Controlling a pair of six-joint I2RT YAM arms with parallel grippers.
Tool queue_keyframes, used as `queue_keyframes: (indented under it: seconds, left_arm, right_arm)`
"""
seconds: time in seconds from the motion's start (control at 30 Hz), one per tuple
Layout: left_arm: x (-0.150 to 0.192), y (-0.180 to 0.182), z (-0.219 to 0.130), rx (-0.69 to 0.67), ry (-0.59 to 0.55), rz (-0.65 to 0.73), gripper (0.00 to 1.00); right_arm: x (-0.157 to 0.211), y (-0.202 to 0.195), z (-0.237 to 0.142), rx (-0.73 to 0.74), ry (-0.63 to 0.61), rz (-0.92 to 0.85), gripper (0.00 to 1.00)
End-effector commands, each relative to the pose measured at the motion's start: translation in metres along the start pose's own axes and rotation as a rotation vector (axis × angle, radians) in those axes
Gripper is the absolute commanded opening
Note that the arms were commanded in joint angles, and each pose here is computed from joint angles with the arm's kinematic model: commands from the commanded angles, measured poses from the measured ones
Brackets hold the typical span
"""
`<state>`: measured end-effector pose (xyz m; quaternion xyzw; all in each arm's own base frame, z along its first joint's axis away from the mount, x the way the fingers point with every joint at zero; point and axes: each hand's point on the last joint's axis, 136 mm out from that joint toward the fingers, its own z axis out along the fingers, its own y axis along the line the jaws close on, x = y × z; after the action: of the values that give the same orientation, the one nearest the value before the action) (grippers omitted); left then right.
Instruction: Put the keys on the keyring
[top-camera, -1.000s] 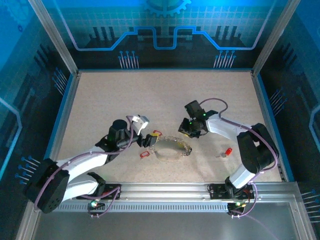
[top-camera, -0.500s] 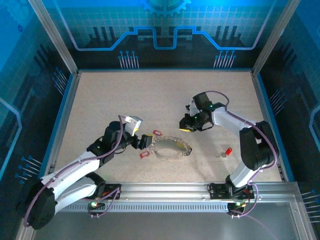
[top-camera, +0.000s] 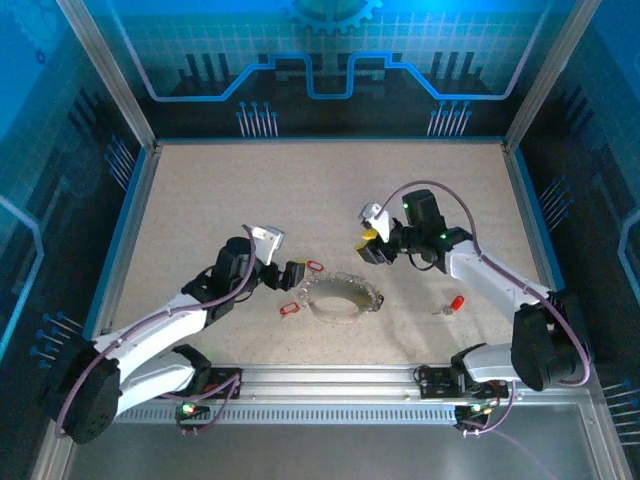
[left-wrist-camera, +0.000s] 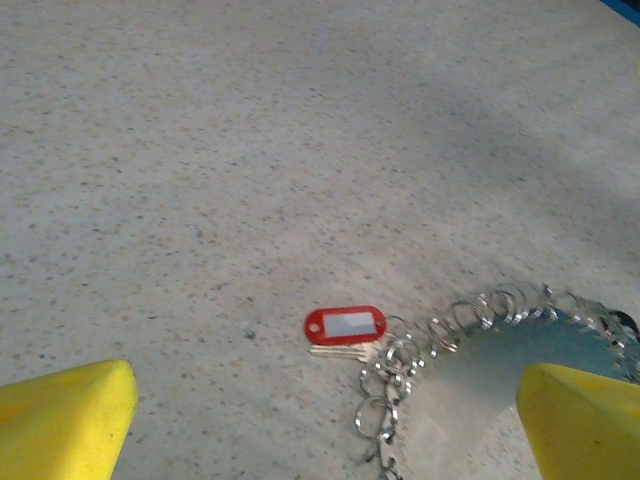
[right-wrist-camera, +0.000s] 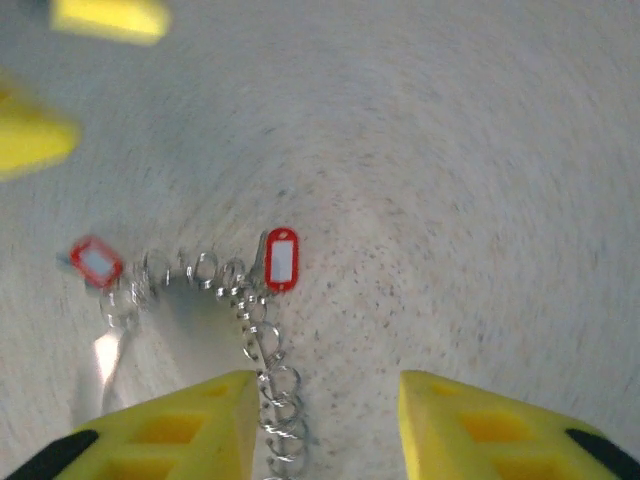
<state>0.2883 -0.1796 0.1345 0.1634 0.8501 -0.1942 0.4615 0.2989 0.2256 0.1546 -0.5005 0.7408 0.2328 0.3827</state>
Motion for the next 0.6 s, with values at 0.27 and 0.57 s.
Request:
queue_keyframes:
  seconds: [0.27,0.57]
  left_arm:
    - [0.006,0.007,0.016,-0.025,0.021,-0.028,0.99]
    - [0.008,0.007,0.018,-0.022,0.024,-0.03,0.99]
  right_arm:
    - [0.066,0.029,0.043,-0.222,0.228,-0.866,0.38]
    - [0.087,0.022,0.079,-0.155,0.349,-1.163,0.36]
